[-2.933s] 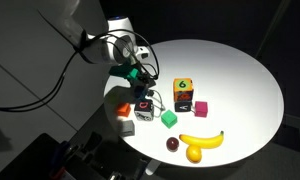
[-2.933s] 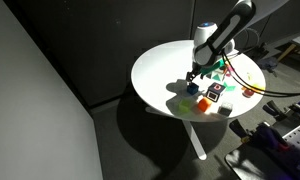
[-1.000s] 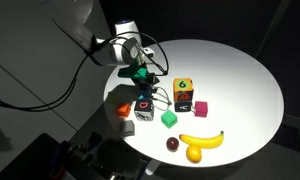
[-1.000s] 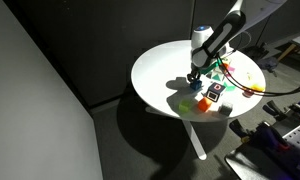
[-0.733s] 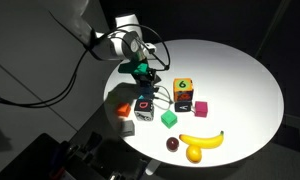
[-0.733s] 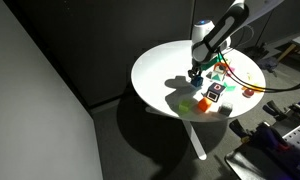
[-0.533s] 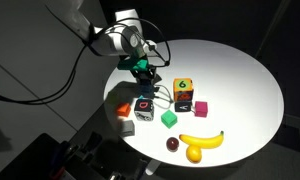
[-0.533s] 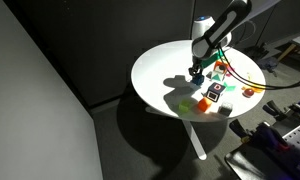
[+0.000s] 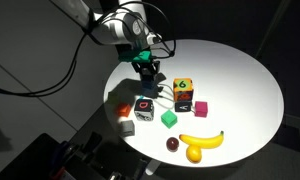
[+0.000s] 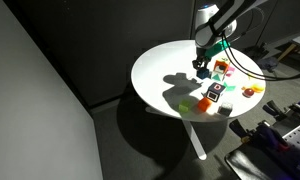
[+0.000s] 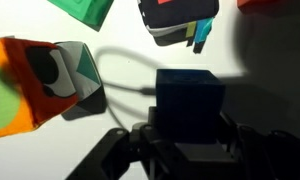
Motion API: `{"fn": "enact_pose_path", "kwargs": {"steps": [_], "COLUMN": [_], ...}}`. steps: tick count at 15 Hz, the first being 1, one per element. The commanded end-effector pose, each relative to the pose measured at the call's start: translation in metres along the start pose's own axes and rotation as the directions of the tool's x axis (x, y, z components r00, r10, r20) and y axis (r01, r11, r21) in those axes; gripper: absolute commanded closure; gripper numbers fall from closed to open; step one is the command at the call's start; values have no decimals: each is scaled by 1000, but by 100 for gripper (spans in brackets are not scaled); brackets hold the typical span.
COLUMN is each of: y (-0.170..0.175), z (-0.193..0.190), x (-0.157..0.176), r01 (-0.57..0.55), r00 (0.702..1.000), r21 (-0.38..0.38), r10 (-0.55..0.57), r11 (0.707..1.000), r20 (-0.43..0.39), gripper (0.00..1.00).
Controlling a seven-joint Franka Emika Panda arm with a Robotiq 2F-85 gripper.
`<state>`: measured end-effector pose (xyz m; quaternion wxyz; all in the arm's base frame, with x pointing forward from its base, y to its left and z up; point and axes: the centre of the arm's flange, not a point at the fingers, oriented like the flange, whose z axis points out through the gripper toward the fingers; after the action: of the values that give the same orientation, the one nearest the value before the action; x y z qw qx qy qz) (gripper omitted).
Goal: Put the blue block on the pink block
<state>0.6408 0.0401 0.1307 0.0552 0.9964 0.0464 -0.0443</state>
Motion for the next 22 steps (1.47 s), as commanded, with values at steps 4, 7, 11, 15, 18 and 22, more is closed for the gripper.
{"fn": "enact_pose_path", "kwargs": {"steps": [4,7,11,15,18,22], "y": [28,41,56,72,88,109], "z": [-43,-56,-73,-85,-90,-90], "x": [-14,-18,-26,-36,-42,-48], "r01": [-55,-86,-135,-199,-273,-373], "r00": [998,996,991,979,960,924], "r21": [5,9,14,22,13,2], "r10": [55,86,135,200,273,372], "r11": [998,996,991,980,962,928], "r20": [10,4,-14,-42,-58,-84], "gripper": [69,69,69,69,69,69]}}
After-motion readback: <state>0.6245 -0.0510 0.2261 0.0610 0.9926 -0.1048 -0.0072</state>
